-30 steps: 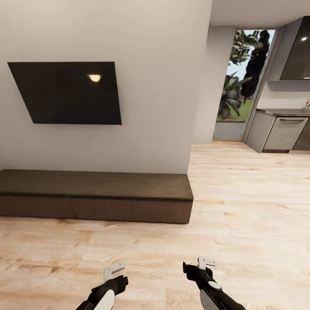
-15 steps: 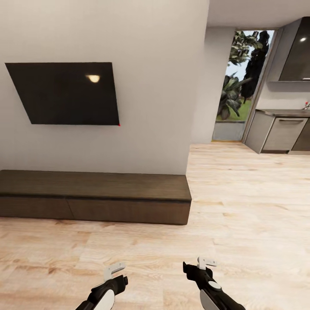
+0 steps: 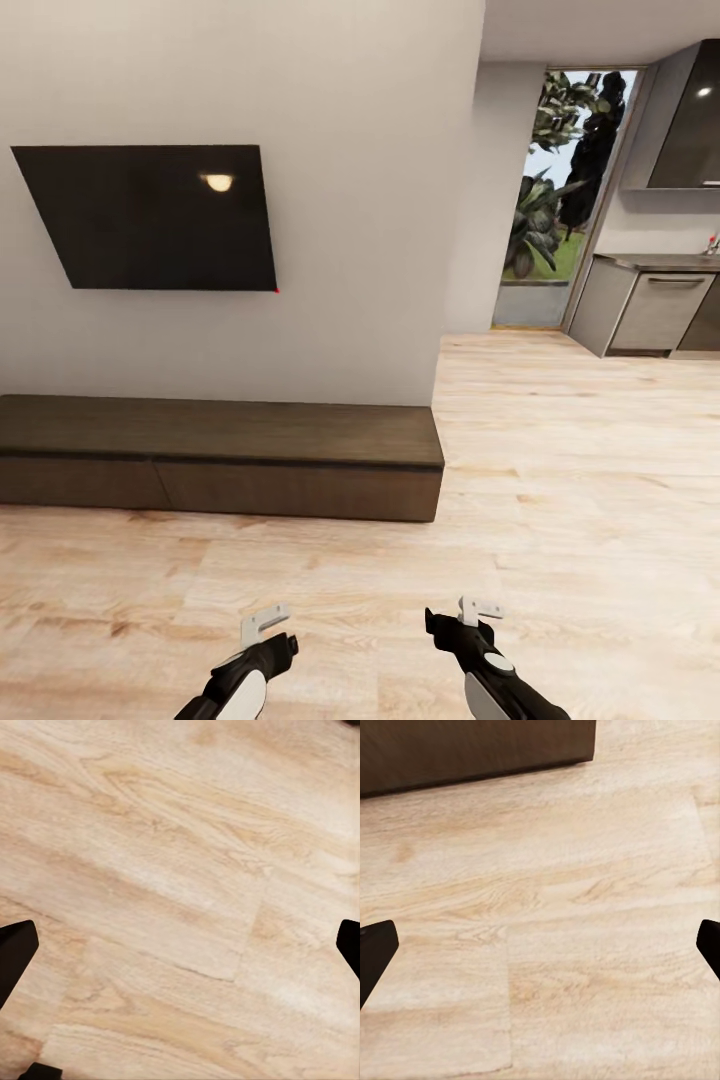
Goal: Place each of the two pumpkins and all three candles from the living room inside a cabinet in the living room (use any cabinet), then make sure every cabinet is closed, and position the cauldron so it is next to a table in the living room.
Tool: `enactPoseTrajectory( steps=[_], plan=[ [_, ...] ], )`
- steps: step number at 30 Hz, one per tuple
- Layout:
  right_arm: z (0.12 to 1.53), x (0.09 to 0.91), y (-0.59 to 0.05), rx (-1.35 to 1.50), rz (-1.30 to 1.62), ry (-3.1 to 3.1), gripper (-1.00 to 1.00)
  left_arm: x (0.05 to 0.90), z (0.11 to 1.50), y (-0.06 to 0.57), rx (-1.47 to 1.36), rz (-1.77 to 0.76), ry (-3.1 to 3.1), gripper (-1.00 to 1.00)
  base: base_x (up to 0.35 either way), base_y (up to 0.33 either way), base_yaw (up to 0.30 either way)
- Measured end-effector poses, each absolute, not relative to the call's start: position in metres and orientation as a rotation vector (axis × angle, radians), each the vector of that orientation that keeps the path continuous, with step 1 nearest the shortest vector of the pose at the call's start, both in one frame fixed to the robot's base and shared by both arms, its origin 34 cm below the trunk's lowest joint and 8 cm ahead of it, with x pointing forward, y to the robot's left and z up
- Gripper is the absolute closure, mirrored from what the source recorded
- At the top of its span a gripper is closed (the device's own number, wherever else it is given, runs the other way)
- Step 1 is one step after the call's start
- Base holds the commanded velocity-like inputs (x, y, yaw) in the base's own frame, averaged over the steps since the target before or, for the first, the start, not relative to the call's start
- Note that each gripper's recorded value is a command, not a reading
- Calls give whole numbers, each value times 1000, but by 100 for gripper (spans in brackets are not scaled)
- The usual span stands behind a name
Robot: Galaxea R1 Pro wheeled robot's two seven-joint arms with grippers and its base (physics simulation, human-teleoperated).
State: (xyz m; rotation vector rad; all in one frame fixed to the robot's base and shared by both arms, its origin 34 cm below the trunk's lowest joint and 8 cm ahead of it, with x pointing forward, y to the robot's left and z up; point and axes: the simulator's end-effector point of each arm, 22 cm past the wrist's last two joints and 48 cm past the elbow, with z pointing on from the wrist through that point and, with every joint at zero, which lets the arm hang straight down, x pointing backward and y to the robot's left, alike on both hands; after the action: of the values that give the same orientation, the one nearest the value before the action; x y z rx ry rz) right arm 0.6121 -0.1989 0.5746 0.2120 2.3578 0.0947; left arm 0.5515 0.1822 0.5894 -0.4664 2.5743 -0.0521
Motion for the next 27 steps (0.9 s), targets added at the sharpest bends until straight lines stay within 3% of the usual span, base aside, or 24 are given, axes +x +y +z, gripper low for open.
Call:
enactPoseTrajectory(
  steps=[13,20,27],
  plan=[
    [557,611,-199,216,100,2358,-100,555,574,181,-460,-98,2563,-100,0,0,0],
    [545,610,-198,217,103,2356,-100,593,586,195,-578,-339,2449,-100,0,0,0],
    [532,609,-198,210,101,2355,-100,624,660,197,-497,-604,2418,-100,0,0,0]
  ],
)
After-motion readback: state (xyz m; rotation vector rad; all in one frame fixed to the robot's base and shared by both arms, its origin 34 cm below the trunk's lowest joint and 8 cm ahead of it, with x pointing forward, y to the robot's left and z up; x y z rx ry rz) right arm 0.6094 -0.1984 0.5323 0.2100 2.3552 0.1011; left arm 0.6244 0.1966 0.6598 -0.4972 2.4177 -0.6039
